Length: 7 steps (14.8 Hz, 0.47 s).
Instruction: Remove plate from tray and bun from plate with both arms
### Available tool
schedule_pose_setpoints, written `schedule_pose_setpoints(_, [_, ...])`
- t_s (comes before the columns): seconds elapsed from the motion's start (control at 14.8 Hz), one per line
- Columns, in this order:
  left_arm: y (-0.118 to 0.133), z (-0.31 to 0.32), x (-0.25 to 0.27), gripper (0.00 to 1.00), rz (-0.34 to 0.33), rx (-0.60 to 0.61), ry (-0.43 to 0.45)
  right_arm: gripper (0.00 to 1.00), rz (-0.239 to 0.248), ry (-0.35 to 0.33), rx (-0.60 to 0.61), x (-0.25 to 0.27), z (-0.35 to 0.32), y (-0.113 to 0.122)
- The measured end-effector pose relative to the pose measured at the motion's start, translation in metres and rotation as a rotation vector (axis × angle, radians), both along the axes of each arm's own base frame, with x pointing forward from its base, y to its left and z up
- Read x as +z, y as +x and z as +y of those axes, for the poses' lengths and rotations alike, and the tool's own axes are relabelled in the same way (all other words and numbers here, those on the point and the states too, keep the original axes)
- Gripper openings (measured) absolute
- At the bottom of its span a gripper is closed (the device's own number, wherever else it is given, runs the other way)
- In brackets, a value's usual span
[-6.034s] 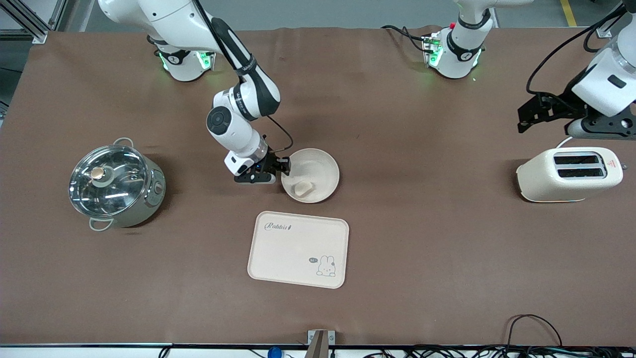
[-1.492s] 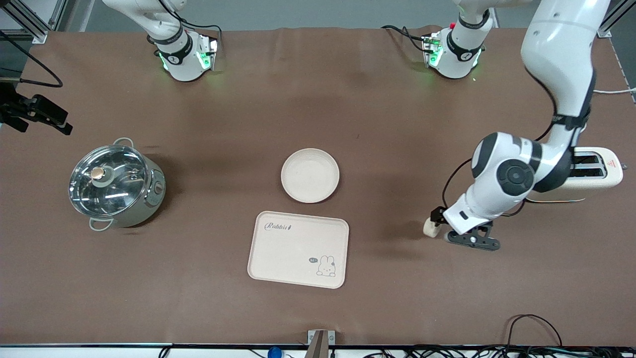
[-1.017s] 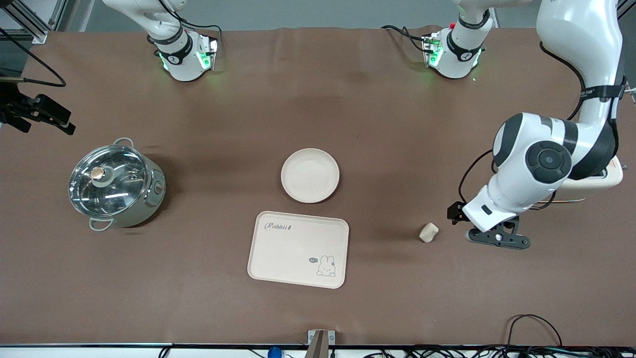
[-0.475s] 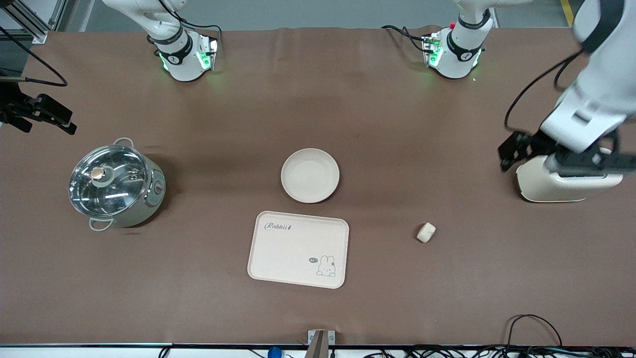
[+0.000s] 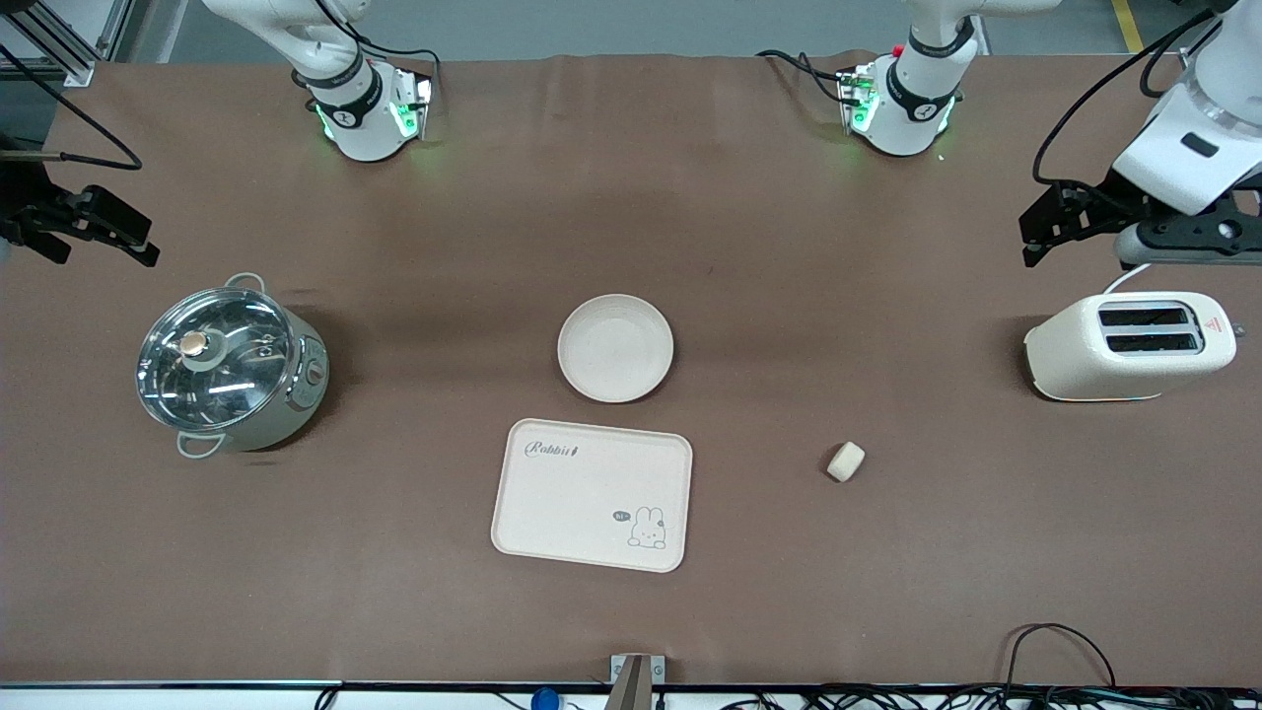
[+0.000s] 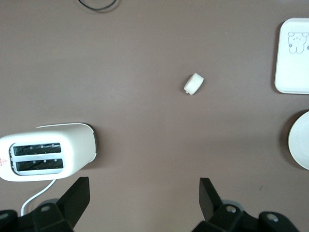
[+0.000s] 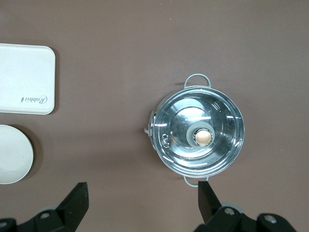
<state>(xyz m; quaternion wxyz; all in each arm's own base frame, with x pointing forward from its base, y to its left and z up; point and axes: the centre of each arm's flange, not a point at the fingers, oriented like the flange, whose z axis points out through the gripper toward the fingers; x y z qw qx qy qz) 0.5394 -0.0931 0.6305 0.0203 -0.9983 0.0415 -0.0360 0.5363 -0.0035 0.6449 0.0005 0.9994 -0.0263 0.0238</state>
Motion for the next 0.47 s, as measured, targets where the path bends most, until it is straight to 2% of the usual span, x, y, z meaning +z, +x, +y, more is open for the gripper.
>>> schedule_pose_setpoints(0.47, [0.0012, 0.0027, 0.0025, 1.0, -0.01, 0.006, -0.003, 1.0, 0.001, 0.0, 0.0, -0.0001, 0.0, -0.0001])
